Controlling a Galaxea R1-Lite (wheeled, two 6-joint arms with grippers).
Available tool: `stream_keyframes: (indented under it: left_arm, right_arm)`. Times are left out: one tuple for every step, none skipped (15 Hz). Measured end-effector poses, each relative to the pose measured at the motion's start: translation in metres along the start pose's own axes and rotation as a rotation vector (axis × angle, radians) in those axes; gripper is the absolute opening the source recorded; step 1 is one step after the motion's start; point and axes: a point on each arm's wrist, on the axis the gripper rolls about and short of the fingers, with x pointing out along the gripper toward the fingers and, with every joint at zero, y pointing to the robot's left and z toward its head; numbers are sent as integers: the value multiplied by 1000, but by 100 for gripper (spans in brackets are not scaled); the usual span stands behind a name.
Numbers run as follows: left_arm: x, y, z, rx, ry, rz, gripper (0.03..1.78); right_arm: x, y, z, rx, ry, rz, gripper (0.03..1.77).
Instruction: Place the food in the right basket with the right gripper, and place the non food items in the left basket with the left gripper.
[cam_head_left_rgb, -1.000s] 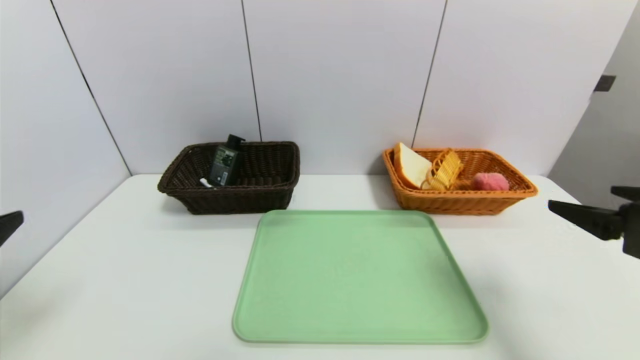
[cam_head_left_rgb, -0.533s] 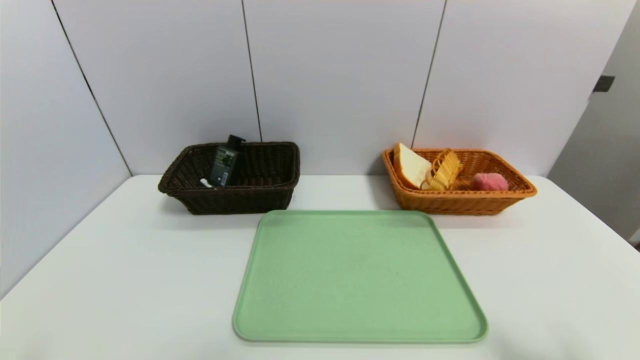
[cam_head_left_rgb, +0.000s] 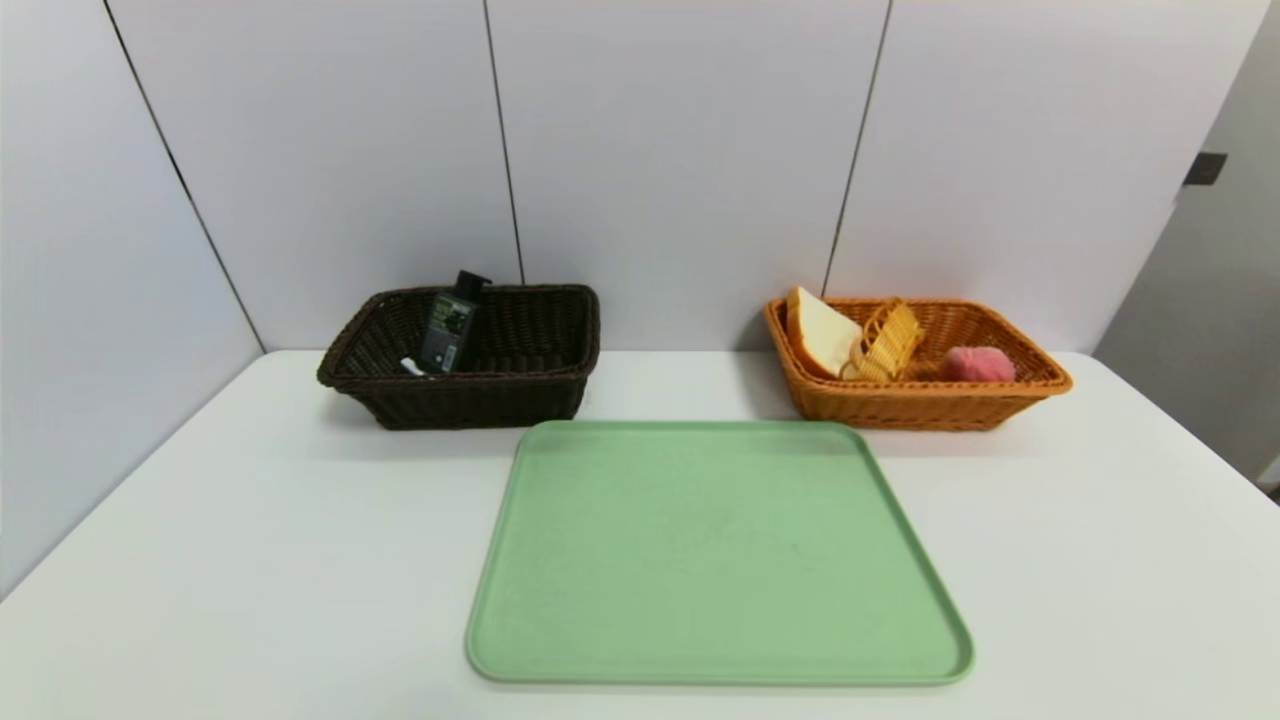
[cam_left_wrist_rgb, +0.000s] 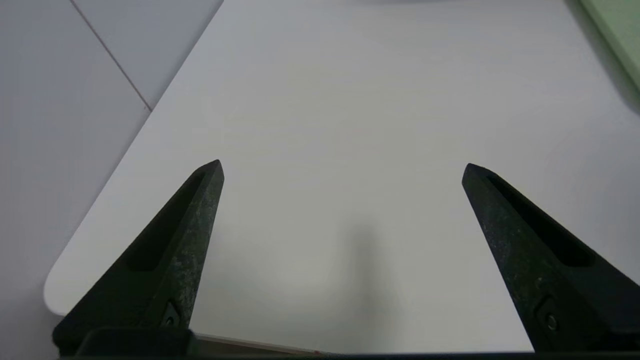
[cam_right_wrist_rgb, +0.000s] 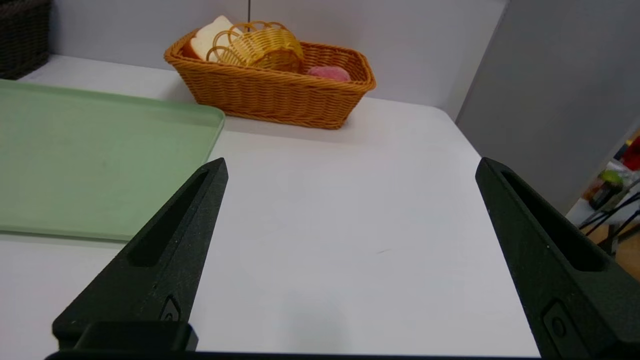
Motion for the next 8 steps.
stream_keyframes:
  left_arm:
    - [1,-1,-2,-5,-27,-34,169]
    - [4,-2,-5,-3,-45,-64,169]
    - [8,-4,-10,7,-63,-88,169]
    - [13,-6,-14,25,-97,-114,169]
    - [18,-8,-18,50,-135,-156,169]
    - [21,-10,-21,72,-165,-200,169]
    - [22,-11,-22,84,-180,-221,169]
    - [22,-11,-23,83,-179,-224,169]
  right_arm:
    - [0,1,-5,-19,-46,0,171]
    - [1,3,-11,-33,-83,3,171]
    - [0,3,-11,-42,-123,3,171]
    - [0,4,-16,-47,-108,5,171]
    - [1,5,-22,-46,-60,12,171]
    - [1,7,-30,-40,7,35,171]
    - [0,8,-35,-25,51,69,171]
    - [0,9,-39,1,86,100,171]
